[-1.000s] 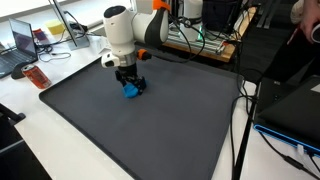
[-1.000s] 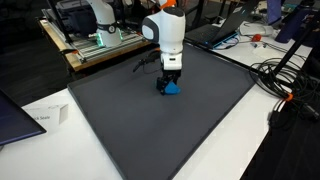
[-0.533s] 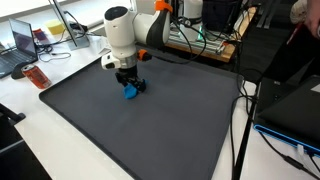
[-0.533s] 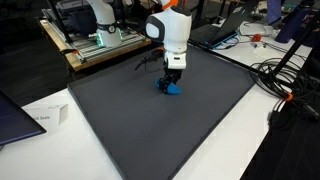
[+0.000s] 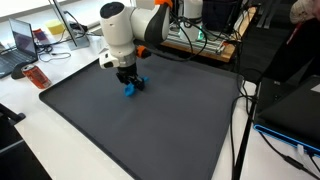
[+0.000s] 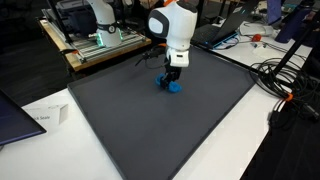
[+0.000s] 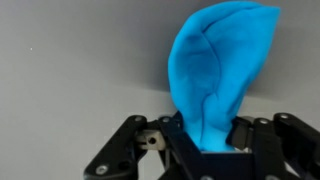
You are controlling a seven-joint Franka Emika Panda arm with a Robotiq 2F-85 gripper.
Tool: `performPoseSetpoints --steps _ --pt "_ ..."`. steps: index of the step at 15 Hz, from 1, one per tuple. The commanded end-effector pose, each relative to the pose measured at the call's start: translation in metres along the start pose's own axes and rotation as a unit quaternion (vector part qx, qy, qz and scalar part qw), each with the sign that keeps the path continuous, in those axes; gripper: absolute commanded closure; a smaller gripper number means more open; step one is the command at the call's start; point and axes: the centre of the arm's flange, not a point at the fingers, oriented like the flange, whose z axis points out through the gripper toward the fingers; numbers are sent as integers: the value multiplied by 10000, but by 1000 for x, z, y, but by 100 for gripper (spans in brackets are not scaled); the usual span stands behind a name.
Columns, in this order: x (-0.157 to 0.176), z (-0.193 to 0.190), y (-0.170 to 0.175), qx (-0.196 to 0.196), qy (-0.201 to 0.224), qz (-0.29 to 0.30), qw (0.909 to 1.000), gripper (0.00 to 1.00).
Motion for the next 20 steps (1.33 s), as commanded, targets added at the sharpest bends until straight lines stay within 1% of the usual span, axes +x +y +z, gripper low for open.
performPoseSetpoints --steps 1,5,8,10,14,17,20 --pt "-8 -32 -1 -31 -118 -31 9999 100" --pt "-22 -85 3 -106 -46 -18 9999 100" --pt "-36 -136 6 -172 61 -61 9998 100" --pt "-46 -170 5 -202 56 -79 9997 100" --pt "-65 -235 -7 -189 59 -171 9997 100" --pt "-74 -280 -20 -296 134 -245 9992 100" --pt "-79 -316 -29 -392 217 -281 9986 100"
